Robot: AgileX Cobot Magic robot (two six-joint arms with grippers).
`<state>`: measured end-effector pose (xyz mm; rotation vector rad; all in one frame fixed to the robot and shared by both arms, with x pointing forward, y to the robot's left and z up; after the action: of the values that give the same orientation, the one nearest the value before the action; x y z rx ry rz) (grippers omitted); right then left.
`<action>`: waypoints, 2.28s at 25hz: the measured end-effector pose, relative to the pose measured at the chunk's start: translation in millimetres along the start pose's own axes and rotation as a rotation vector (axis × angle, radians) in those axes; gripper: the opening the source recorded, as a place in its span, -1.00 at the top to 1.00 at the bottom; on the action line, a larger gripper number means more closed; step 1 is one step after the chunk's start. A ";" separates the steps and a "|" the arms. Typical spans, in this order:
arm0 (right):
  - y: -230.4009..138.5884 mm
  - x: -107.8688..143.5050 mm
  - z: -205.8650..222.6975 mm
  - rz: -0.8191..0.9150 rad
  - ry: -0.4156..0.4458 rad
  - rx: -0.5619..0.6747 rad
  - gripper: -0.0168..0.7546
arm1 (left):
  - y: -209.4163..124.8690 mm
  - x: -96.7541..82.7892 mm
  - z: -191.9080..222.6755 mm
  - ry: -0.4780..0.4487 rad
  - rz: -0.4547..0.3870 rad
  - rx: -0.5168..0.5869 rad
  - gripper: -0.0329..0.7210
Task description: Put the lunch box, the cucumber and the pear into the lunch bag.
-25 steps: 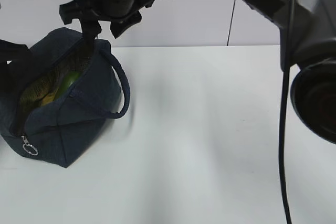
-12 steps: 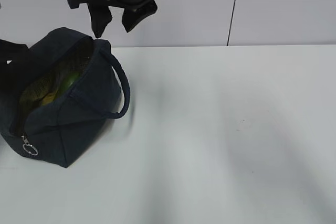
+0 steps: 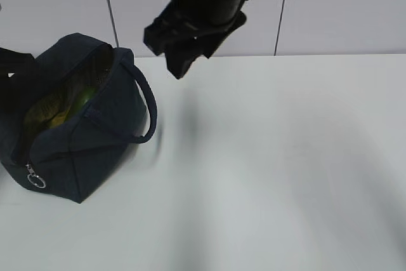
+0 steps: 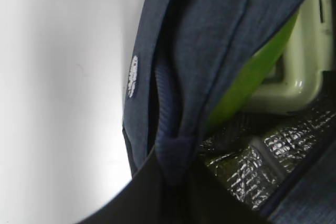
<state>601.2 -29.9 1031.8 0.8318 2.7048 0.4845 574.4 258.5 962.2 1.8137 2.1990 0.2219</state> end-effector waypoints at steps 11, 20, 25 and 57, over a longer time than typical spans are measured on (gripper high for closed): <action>-42.2 34.1 10.3 0.083 0.128 0.094 -0.08 | -0.4 0.1 0.0 0.001 0.000 0.002 0.91; -24.1 43.7 42.9 0.299 0.185 0.056 -0.06 | -0.4 0.1 0.0 0.001 0.000 0.002 0.91; -2.3 49.5 54.5 0.412 0.236 -0.029 -0.06 | -0.4 0.1 0.0 0.001 0.000 0.002 0.91; 72.9 31.8 103.5 0.647 0.277 -0.127 0.60 | 0.1 -1.5 0.0 -0.008 -0.005 -0.001 0.91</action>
<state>647.6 69.7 961.2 1.7144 2.5441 0.9529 574.7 257.0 962.4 1.8057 2.1974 0.2138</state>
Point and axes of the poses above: a point on each arm's last joint axis where the gripper is mounted, z pointing out along that axis toward the gripper, x along the wrist's bending axis when the last joint is at zero, y = z × x, the point moved 10 cm from there along z, pointing out along that axis toward the gripper, and after that the axes turned 11 degrees about -z, right-handed, at the moved point
